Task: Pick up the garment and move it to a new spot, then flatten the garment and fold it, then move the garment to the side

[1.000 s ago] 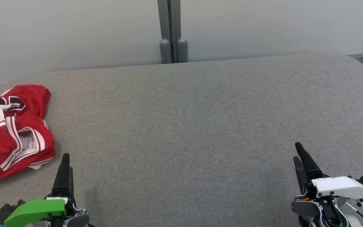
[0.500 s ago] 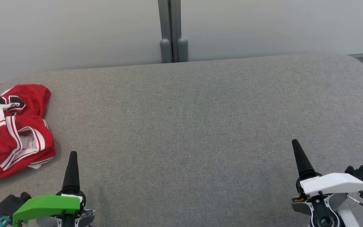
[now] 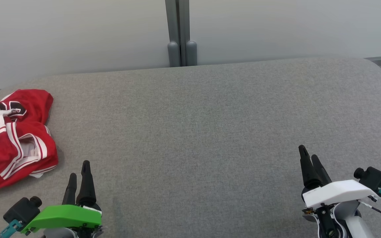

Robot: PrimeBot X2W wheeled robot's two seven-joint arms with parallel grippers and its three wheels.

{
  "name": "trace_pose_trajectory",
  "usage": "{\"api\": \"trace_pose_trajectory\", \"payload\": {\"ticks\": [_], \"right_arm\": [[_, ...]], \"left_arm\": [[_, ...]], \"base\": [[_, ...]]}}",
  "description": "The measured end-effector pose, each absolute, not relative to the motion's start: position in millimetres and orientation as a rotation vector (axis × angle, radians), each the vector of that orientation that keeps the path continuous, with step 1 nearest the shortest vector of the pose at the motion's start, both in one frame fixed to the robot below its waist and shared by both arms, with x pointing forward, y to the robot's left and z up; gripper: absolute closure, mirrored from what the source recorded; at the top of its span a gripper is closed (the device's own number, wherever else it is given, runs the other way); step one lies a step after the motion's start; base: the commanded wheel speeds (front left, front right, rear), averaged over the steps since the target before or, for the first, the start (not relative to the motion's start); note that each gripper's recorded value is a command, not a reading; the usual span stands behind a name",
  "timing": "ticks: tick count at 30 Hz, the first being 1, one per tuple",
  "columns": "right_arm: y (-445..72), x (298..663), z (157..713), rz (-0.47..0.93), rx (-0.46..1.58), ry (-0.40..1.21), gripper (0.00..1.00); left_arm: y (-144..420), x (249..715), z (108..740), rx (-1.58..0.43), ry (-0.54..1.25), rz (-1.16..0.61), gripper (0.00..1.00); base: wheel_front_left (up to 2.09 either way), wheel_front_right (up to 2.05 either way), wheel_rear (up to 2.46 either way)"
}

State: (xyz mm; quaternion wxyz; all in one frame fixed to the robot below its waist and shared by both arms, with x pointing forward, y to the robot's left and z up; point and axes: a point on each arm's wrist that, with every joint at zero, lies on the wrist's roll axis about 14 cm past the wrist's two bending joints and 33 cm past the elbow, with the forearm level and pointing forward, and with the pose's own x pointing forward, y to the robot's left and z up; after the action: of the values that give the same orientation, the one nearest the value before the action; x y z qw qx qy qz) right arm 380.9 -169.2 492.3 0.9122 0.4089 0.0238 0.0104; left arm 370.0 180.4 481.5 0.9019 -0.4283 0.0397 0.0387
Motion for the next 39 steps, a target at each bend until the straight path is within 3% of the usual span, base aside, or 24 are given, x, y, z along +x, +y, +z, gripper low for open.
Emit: {"api": "trace_pose_trajectory", "payload": {"ticks": [15,39], "right_arm": [[-161.5,380.4,495.9,0.059,0.639,0.029,0.00],[-147.3,380.0,497.1,0.117,0.418,0.006,0.00]], "left_arm": [[171.8,367.5,485.8,-0.634,0.061,0.041,0.00],[161.1,366.3,496.8,-0.390,0.002,-0.011,0.00]], "base": [[0.00,0.00,0.00],[0.00,0.00,0.00]]}}
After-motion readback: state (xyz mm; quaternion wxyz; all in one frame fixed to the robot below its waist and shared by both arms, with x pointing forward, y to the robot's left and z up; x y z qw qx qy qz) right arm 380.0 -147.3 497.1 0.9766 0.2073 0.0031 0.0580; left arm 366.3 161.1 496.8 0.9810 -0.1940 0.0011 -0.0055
